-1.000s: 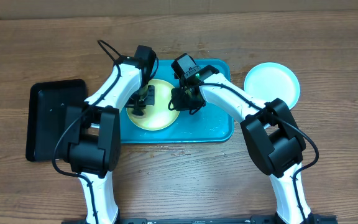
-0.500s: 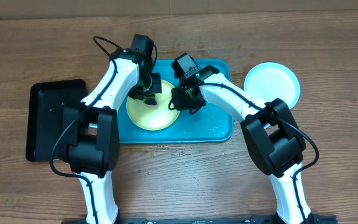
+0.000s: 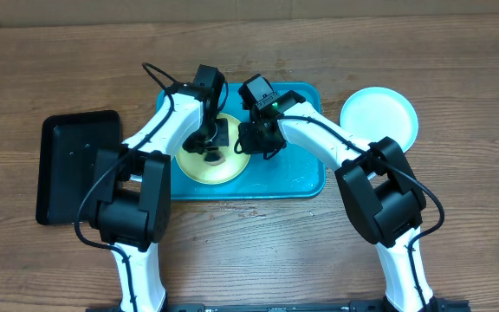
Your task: Clean dirty plates on tray and stack at the side
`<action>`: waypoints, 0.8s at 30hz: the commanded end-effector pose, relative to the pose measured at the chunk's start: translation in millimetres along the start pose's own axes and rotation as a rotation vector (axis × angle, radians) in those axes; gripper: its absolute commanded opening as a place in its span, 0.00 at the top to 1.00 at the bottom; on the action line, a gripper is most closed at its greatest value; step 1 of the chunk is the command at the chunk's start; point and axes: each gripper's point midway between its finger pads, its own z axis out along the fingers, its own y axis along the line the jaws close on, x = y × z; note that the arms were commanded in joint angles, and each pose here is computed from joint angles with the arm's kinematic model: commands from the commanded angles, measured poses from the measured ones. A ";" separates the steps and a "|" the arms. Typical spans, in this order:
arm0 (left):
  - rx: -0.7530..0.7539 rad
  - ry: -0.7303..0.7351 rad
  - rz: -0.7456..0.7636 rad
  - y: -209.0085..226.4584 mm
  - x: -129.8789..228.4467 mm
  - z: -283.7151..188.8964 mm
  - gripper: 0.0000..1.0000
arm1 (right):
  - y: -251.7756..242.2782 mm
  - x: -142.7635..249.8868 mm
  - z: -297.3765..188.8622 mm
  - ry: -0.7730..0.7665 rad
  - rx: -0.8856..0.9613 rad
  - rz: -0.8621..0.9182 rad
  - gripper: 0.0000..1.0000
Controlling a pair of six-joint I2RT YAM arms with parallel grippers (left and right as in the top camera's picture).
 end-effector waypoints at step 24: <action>-0.156 -0.076 -0.505 207.4 -49.8 -96.5 0.96 | -10.8 -6.4 -0.6 -0.018 0.047 0.002 0.87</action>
